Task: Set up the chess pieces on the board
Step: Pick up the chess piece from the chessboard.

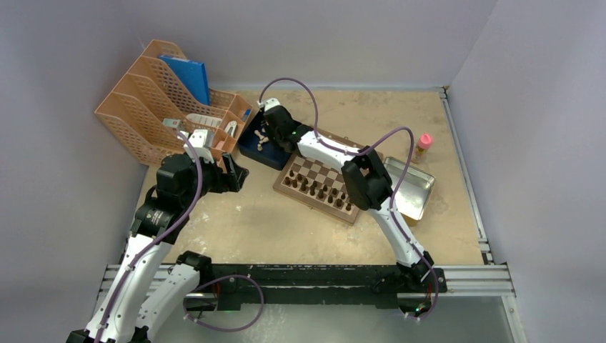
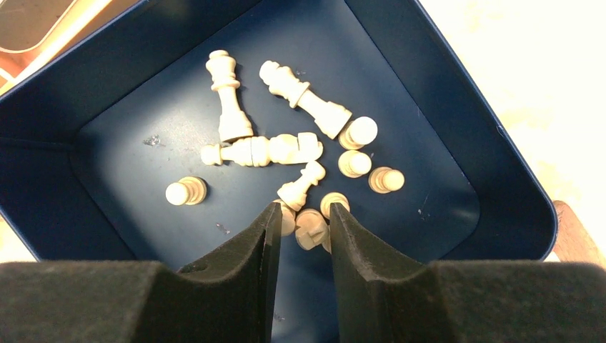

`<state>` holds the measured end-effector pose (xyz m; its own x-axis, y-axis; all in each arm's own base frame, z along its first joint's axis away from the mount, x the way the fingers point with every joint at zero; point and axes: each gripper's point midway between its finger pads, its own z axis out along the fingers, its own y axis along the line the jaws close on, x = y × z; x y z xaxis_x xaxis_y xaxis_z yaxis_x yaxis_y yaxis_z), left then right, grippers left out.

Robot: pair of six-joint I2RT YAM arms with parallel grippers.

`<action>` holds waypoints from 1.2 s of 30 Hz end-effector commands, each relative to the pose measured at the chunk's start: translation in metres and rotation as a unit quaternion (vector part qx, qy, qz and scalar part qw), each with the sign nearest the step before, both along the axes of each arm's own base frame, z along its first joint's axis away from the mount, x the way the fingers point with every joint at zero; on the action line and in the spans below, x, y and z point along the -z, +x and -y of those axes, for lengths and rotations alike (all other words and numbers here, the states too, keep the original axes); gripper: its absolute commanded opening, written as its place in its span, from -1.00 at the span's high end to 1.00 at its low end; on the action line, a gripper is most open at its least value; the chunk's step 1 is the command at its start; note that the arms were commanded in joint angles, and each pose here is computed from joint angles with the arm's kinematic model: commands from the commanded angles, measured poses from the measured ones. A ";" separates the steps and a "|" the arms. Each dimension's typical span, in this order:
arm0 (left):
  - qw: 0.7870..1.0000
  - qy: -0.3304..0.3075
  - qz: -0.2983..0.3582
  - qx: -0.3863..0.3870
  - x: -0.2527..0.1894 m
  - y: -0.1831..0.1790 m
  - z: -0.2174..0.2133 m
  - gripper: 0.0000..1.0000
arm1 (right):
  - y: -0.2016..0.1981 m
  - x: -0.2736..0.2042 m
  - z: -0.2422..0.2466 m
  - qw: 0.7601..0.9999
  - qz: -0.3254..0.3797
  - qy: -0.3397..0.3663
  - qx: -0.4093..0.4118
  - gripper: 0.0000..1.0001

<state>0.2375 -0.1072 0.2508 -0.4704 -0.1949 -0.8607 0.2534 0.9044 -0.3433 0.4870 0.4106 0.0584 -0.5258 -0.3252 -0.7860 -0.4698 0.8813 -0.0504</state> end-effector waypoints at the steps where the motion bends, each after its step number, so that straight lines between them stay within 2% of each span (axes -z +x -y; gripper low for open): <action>1: 1.000 -0.004 0.013 -0.003 -0.006 0.004 0.001 -0.62 | -0.004 -0.015 0.002 1.000 -0.004 0.000 -0.004 0.31; 15: 1.000 -0.003 0.012 -0.002 -0.006 0.004 0.001 -0.61 | 0.004 -0.053 0.000 1.000 0.019 0.023 0.006 0.29; 26: 1.000 -0.005 0.013 0.000 -0.007 0.003 0.002 -0.61 | 0.003 -0.045 0.005 1.000 0.013 0.021 0.014 0.31; 36: 1.000 -0.007 0.016 -0.003 -0.008 0.002 0.001 -0.62 | 0.009 -0.079 0.003 0.998 0.034 0.056 0.024 0.25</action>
<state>0.2380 -0.1074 0.2499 -0.4736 -0.1943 -0.8590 0.2520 0.9047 -0.3436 0.4849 0.4058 0.0645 -0.5555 -0.3099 -0.7716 -0.4502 0.8923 -0.0342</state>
